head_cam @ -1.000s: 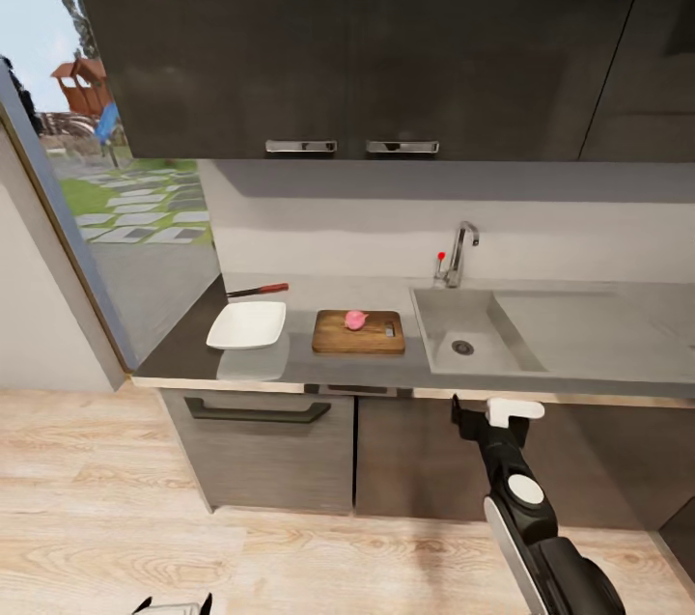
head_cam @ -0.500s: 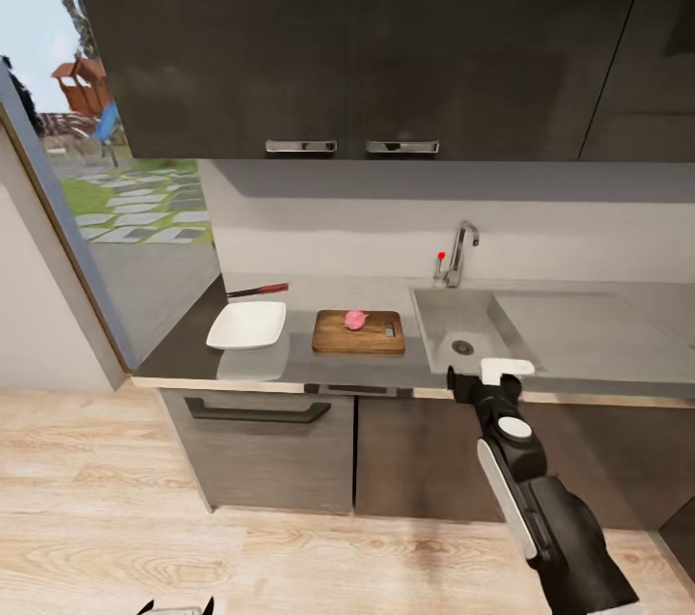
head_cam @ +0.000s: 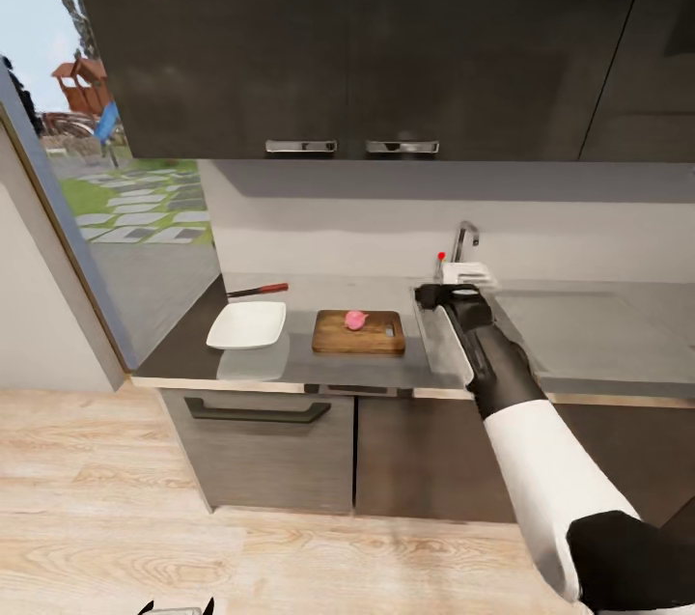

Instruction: In the kitchen, take the Vidalia onion out of the sink, dice it on the chopping board with the paring knife, put the diced onion into the bowl on the countertop, then place both the paring knife and the chopping board into the sink.

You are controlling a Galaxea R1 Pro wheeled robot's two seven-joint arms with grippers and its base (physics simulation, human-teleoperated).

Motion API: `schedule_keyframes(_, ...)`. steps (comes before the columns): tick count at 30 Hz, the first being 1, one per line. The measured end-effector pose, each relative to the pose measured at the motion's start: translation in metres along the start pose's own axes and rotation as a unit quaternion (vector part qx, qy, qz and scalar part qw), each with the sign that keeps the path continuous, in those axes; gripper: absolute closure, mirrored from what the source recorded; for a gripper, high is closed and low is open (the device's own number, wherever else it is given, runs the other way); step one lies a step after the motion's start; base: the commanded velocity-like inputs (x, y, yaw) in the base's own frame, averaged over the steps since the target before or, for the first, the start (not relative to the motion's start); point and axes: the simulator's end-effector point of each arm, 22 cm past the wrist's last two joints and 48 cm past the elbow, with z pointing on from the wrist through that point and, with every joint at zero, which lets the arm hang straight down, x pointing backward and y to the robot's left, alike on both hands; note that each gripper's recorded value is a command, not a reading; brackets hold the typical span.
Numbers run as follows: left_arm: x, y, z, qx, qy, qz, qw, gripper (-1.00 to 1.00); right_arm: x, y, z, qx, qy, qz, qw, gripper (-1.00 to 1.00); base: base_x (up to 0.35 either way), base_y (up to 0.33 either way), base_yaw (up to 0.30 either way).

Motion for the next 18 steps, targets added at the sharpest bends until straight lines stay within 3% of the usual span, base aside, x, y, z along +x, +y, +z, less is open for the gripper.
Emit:
schedule_keyframes(4,0.000,0.000,0.000,0.000,0.000,0.000,1.0000,-1.00,-0.022,0.010,0.019,0.000,0.019,-0.010,0.9998,-1.00,0.000,0.000,0.000)
schedule_keyframes(7,0.000,0.000,0.000,0.000,0.000,0.000,1.0000,-1.00,-0.025,0.019,0.022,-0.005,0.025,-0.012,0.9996,-1.00,0.000,0.000,0.000)
schedule_keyframes(13,0.001,0.000,0.000,0.000,0.001,0.000,1.0000,-1.00,-0.045,0.057,0.012,-0.032,0.019,-0.010,0.9993,-1.00,0.006,0.000,0.000)
schedule_keyframes(18,0.002,0.000,0.000,0.000,0.002,0.000,1.0000,-1.00,-0.054,0.062,0.009,-0.038,0.014,-0.010,0.9991,-1.00,0.117,0.045,0.000)
